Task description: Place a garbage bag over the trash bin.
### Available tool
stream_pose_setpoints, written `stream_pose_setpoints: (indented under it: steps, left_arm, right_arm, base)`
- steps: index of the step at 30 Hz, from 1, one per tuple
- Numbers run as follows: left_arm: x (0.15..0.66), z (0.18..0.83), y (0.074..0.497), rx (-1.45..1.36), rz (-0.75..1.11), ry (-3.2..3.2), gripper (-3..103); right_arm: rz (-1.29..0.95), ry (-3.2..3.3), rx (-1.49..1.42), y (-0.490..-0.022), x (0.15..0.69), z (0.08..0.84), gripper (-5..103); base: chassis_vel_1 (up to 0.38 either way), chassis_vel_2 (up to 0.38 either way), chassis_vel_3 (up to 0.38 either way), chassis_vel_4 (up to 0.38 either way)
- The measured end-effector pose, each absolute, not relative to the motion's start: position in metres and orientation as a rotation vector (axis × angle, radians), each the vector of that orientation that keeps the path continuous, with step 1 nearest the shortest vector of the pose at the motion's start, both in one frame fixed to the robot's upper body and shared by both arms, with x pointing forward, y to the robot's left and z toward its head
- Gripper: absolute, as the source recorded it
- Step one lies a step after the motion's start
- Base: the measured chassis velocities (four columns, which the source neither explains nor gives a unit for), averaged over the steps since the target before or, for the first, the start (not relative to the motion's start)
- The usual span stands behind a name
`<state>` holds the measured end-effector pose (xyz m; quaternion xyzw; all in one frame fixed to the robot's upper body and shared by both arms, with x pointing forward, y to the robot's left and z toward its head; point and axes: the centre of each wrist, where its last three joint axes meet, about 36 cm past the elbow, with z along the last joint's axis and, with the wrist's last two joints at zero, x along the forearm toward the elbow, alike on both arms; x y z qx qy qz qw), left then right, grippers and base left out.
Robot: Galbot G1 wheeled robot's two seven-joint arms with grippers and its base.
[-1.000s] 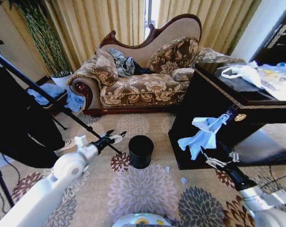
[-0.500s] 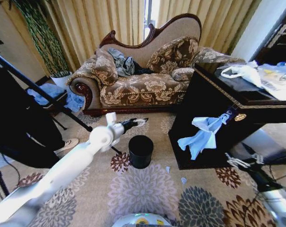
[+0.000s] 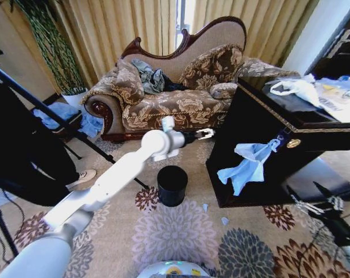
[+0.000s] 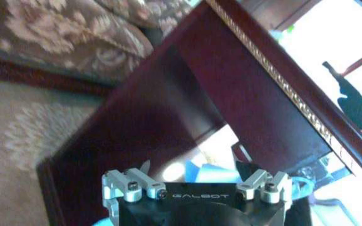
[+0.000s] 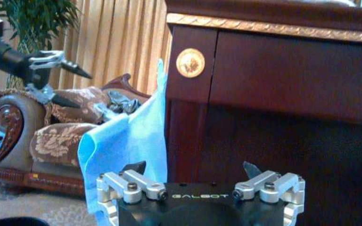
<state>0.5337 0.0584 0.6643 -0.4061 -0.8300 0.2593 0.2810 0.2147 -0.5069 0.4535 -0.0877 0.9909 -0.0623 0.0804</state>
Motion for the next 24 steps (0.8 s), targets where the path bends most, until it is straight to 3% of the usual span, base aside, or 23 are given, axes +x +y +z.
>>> stream_pose_setpoints:
  steps: [24]
  left_arm:
    - [0.577,0.620,-0.047,-1.232,0.591,-2.070,93]
  right_arm:
    - [-0.179,2.992,-0.257,-0.505,0.210,0.424,100]
  base:
    - [0.000,0.000,0.000,0.000]
